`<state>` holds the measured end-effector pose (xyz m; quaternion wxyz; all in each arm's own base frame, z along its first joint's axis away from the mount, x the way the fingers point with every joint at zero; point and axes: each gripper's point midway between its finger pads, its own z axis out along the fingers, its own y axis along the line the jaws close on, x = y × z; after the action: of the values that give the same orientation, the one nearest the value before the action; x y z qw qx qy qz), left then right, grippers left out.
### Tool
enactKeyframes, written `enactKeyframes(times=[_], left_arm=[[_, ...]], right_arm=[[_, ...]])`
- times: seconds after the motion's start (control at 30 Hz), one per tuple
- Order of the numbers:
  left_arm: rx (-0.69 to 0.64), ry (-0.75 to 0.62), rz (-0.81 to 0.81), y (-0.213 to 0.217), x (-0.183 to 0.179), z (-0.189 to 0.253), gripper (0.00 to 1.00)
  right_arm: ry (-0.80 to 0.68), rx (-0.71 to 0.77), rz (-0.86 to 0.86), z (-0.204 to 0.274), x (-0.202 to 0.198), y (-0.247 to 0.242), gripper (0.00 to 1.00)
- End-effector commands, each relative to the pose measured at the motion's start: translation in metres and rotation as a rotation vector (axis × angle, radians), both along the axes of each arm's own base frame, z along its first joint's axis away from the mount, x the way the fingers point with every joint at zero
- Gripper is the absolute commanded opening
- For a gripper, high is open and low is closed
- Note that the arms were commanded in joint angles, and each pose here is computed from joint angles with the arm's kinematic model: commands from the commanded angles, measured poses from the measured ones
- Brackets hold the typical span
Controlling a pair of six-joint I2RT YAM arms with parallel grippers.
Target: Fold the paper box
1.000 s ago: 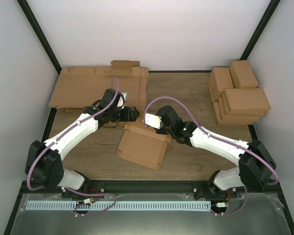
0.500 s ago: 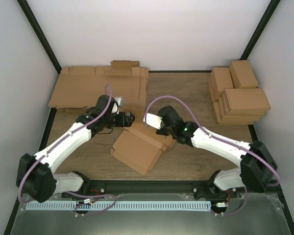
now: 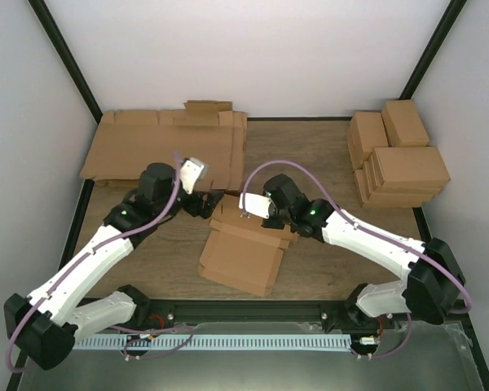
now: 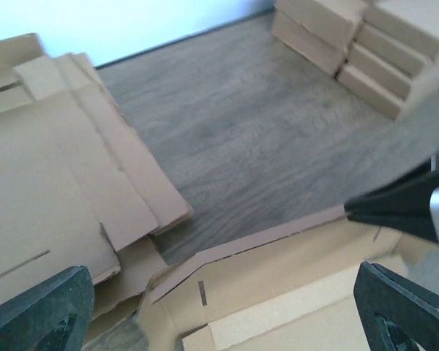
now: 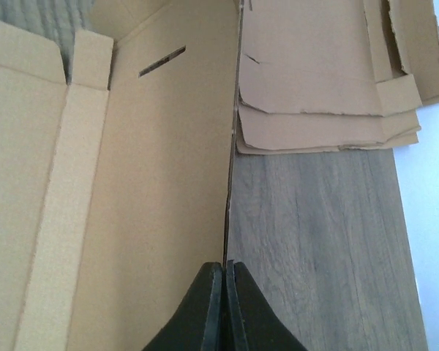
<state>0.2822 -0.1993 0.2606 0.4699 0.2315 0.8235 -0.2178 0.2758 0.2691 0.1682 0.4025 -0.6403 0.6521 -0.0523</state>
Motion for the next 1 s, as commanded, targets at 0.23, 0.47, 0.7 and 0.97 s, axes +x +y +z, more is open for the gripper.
enactKeyframes(times=[0.23,0.47,0.7,0.97], left_arm=[[0.348,-0.189,-0.418,-0.047,-0.026,-0.042,0.96],[0.48,-0.302,-0.588,-0.052,-0.038,-0.065,0.77],[0.557,-0.298,-0.611,-0.051,-0.033,-0.085,0.71],[0.566,-0.293,-0.634,-0.058,-0.027,-0.092,0.64]], right_arm=[[0.077,-0.017,0.113,0.015,-0.029,0.0,0.01],[0.076,0.0,0.14,0.015,-0.032,0.004,0.01],[0.075,0.015,0.154,0.014,-0.034,0.005,0.01],[0.076,0.03,0.186,0.015,-0.039,0.008,0.01]])
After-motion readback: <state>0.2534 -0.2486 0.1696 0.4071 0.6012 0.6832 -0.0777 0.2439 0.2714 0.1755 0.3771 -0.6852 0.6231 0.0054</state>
